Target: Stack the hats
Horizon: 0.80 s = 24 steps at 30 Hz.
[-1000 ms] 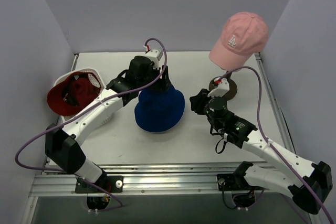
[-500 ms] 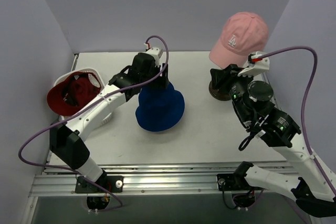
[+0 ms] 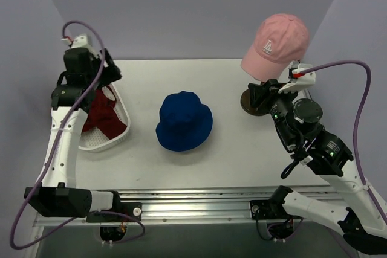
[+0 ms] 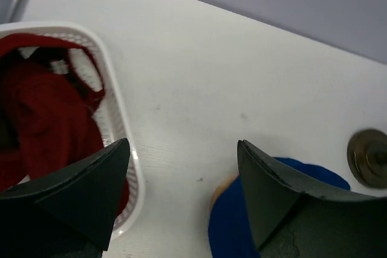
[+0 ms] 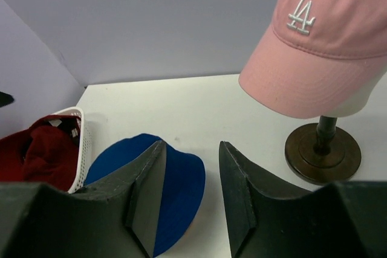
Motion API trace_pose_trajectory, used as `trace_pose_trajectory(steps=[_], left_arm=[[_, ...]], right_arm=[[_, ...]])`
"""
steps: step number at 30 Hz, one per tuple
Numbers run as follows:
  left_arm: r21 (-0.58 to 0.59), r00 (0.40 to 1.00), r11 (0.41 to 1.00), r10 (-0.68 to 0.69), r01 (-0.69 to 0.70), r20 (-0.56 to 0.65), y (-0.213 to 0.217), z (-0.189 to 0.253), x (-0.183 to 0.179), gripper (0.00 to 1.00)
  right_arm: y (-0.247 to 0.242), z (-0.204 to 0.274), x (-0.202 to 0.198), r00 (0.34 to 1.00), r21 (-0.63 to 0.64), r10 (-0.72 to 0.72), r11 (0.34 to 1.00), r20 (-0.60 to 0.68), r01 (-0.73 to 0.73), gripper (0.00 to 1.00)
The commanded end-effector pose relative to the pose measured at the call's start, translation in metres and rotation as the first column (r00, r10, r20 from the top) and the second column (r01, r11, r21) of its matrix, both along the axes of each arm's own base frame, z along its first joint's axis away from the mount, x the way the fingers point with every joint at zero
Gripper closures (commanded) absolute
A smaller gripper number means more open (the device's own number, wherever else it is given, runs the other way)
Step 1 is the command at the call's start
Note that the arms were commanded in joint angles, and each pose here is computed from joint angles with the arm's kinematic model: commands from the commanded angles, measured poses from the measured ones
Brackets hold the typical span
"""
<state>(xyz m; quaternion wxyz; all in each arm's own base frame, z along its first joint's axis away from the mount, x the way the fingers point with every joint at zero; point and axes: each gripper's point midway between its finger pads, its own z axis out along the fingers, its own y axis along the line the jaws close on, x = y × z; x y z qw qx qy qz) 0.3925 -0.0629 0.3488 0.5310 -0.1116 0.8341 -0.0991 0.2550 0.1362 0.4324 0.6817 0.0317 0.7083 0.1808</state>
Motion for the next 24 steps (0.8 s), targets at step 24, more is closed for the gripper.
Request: trace_pose_trajectory(steps=[24], left_arm=[[-0.025, 0.842, 0.875, 0.457, -0.483, -0.286, 0.197, -0.133, -0.031, 0.23]], right_arm=[[0.014, -0.017, -0.010, 0.992, 0.011, 0.111, 0.994, 0.054, -0.112, 0.61]])
